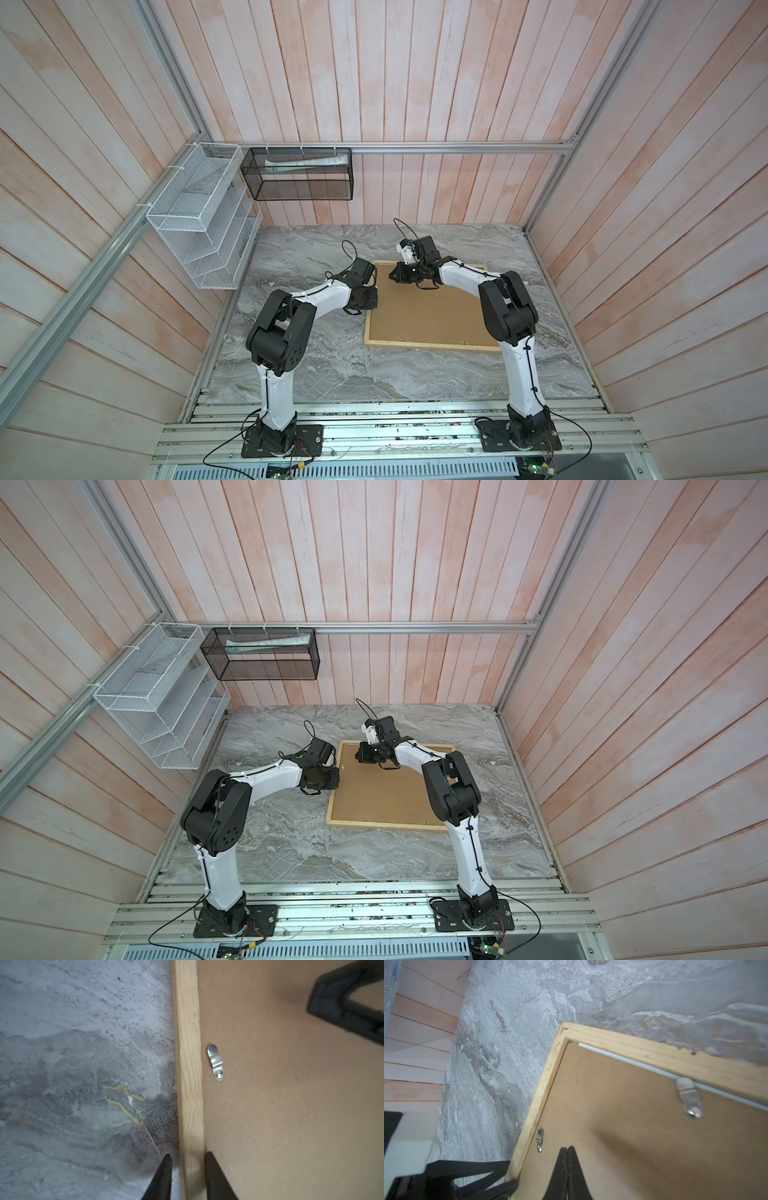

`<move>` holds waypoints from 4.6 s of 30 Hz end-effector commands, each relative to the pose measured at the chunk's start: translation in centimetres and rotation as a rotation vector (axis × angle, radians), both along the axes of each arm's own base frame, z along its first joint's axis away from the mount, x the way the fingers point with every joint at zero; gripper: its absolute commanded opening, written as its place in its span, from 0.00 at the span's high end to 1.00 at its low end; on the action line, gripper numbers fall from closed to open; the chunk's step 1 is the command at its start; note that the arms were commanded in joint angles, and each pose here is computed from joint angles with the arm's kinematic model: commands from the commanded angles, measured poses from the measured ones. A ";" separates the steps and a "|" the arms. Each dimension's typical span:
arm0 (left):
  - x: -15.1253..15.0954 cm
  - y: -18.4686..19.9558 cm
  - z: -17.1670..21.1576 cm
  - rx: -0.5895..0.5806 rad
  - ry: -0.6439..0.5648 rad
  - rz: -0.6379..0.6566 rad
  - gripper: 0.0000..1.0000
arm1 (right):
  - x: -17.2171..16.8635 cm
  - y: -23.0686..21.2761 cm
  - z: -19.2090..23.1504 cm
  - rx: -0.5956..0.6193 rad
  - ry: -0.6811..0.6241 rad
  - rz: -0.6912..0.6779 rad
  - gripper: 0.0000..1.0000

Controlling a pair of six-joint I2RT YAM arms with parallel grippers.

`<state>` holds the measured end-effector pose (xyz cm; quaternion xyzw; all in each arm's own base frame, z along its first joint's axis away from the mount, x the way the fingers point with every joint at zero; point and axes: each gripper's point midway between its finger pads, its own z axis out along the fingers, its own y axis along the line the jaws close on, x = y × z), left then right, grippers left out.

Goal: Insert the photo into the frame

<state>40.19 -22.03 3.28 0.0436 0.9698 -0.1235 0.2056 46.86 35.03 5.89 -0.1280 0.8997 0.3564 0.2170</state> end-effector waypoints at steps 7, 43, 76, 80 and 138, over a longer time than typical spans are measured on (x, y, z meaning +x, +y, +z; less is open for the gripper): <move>-0.5 -0.1 -1.1 -0.006 0.023 0.005 0.77 | -1.8 3.4 -2.5 0.000 0.079 0.097 0.95; -0.1 -0.4 -1.7 -0.006 0.023 -0.010 0.86 | -8.2 5.0 -8.2 0.053 0.315 0.291 0.95; 0.6 -0.6 -3.2 0.000 0.032 -0.014 0.94 | -12.9 6.8 -9.8 -0.004 0.366 0.460 1.00; 0.6 -0.7 -3.2 -0.005 0.035 -0.015 0.94 | -10.8 5.9 -11.7 -0.142 0.367 0.332 1.00; 1.6 -0.1 -2.6 0.005 -0.006 -0.038 0.98 | -15.9 2.5 -12.1 0.044 0.561 0.269 0.93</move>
